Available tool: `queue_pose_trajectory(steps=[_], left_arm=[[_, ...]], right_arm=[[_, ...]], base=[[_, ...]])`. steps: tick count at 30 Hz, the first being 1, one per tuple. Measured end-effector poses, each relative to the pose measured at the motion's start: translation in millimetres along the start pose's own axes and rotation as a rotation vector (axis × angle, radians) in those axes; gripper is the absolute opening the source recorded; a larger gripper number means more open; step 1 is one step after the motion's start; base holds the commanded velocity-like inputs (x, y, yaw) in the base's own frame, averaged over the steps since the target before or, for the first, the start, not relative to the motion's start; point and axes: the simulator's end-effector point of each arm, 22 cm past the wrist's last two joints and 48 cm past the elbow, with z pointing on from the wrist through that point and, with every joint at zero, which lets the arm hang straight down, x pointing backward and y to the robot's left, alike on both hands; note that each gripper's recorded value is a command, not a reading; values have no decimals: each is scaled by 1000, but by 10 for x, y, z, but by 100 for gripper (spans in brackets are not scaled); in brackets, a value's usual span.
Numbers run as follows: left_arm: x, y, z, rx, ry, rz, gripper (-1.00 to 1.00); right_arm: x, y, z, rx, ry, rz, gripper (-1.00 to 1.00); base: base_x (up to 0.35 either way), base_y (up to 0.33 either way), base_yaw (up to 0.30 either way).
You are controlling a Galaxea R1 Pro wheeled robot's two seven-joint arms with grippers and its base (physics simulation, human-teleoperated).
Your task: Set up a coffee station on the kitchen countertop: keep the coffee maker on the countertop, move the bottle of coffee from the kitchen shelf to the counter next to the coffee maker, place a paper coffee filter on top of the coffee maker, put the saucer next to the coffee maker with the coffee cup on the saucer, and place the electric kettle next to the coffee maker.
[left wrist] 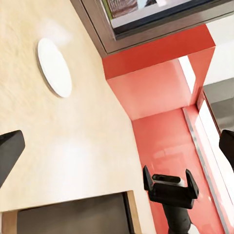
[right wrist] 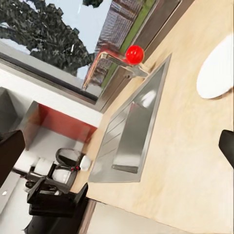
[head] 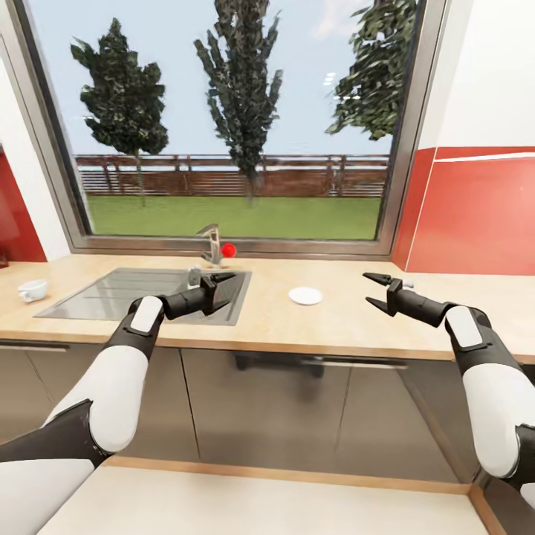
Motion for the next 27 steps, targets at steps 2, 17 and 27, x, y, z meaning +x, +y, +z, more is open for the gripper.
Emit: queue_pose_trajectory(steps=[2,17,27], left_arm=[[2,-2,1,1,0,0,100],[104,106,50,-13,23,-27,100],[202,246,87,-46,43,-51,100]], right_arm=[[14,-21,7,6,3,4,100],[309,-357,180,98,44,89,100],[329,-332,219,90,41,108,100]], base=[[239,-192,0],[152,-124,0],[92,-68,0]])
